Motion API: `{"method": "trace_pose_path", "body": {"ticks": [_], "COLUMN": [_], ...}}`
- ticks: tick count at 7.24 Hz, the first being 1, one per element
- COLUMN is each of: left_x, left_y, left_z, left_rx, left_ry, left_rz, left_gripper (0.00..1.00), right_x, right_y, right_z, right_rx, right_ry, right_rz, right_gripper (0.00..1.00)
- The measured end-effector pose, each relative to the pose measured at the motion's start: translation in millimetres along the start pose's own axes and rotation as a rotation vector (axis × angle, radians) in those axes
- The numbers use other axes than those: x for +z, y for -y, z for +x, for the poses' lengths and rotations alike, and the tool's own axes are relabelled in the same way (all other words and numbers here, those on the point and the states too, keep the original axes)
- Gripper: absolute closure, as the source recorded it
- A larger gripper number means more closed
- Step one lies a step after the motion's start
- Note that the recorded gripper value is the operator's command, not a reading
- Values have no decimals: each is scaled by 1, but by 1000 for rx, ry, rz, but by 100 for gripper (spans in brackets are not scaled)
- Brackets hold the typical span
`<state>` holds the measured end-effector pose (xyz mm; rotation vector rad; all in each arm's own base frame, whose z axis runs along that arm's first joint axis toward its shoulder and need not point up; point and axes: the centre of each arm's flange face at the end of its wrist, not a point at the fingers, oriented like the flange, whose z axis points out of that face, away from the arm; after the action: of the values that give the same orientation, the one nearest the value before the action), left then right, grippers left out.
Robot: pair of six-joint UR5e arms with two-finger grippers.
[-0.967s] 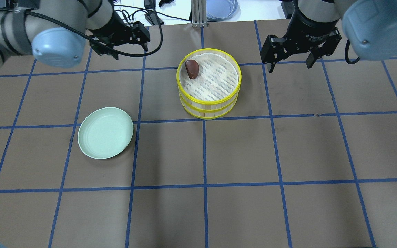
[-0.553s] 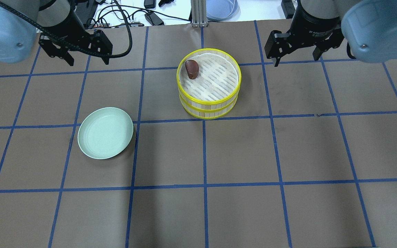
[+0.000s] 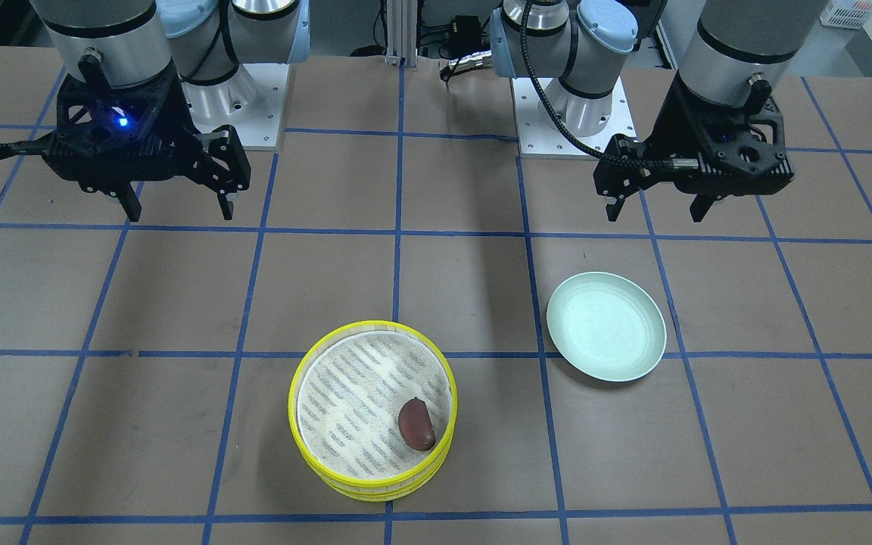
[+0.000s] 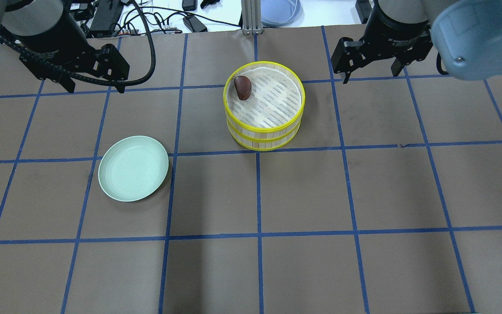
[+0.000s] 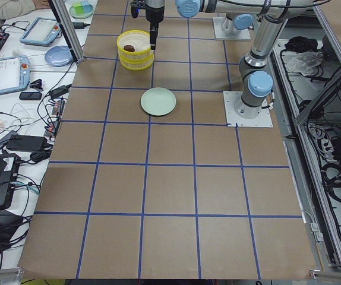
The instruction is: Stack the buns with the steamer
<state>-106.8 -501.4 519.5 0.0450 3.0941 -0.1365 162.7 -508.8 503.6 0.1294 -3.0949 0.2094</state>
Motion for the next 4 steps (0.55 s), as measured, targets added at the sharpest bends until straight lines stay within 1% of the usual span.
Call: {"method": "trace_pose_path", "body": {"ticks": [4], "left_x": [-1], "left_y": [-5], "left_z": [1], "left_rx": [5], "left_ry": [-13], "left_rz": [1], "left_gripper": [0], "right_x": [3], "right_y": [1], "right_z": [-1], "right_rx": [-2], "right_ry": [5], "right_rz": [-7], "right_gripper": [0]}}
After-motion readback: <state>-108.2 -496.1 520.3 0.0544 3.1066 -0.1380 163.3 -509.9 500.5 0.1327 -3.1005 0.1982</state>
